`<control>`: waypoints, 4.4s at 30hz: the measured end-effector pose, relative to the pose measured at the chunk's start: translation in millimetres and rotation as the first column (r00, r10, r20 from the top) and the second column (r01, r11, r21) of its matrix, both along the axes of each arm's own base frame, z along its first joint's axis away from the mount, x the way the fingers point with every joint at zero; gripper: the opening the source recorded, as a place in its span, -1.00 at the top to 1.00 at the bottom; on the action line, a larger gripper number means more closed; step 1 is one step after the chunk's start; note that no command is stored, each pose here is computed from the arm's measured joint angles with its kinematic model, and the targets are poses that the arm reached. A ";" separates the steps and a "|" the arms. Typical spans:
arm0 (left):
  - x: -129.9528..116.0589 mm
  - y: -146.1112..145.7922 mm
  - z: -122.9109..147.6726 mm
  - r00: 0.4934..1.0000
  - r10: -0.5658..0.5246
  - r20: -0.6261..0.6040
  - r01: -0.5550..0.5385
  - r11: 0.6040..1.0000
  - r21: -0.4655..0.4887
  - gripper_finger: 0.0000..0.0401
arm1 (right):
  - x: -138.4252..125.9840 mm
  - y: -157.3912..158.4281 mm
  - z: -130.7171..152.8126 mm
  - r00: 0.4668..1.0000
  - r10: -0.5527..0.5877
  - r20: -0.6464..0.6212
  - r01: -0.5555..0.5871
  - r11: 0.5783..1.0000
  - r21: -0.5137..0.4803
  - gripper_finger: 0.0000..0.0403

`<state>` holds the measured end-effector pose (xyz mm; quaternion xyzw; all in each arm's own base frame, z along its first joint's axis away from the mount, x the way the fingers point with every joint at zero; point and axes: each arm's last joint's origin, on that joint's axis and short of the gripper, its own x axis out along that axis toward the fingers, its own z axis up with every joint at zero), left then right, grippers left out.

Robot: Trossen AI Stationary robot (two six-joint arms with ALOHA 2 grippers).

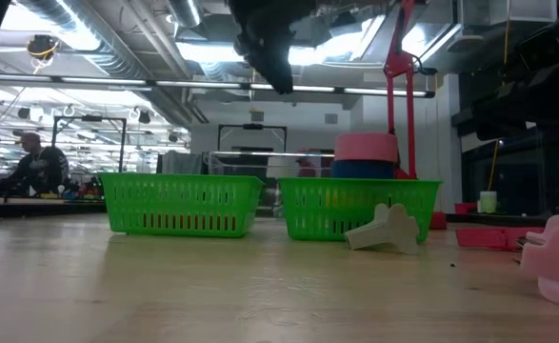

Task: Pick and place Stapler, Stapler remover, tape
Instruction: Put the black staple remover into the transparent bin

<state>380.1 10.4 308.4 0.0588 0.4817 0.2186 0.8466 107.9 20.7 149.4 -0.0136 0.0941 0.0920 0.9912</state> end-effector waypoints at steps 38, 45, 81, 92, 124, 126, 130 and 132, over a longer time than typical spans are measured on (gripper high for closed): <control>-10.0 -44.8 -4.7 0.930 0.360 0.072 -0.325 0.899 -0.295 0.16 | -2.6 10.6 0.2 0.994 0.107 0.002 -0.107 0.994 0.003 0.64; -10.0 -45.9 -4.8 0.914 0.398 0.076 -0.354 0.875 -0.329 0.16 | -3.3 13.1 -0.6 0.990 0.138 -0.007 -0.138 0.990 0.003 0.64; -5.5 -84.0 -1.9 0.993 -0.100 0.065 0.116 0.941 -0.319 0.16 | -3.3 13.1 -0.6 0.991 0.136 -0.007 -0.136 0.991 0.002 0.64; -3.1 -103.3 -11.3 0.957 -0.290 0.004 0.287 0.947 -0.146 0.16 | -1.4 7.4 2.8 0.997 -0.063 0.040 0.064 0.997 -0.045 0.64; -41.2 -163.6 -12.4 0.931 -0.359 0.060 0.354 0.931 0.087 0.16 | -1.0 2.6 4.8 0.972 -0.225 0.069 0.230 0.971 -0.063 0.64; -44.8 -160.6 -20.2 0.938 -0.344 0.043 0.340 0.937 0.075 0.16 | -1.0 2.6 4.8 0.972 -0.225 0.069 0.230 0.971 -0.063 0.64; -52.0 -154.4 -29.5 0.944 -0.329 0.038 0.325 0.943 0.072 0.16 | -1.0 2.6 4.8 0.972 -0.225 0.069 0.230 0.971 -0.063 0.64; -56.2 -148.9 -36.2 0.946 -0.322 0.028 0.320 0.946 0.053 0.16 | -1.0 2.6 4.8 0.972 -0.226 0.069 0.230 0.971 -0.063 0.64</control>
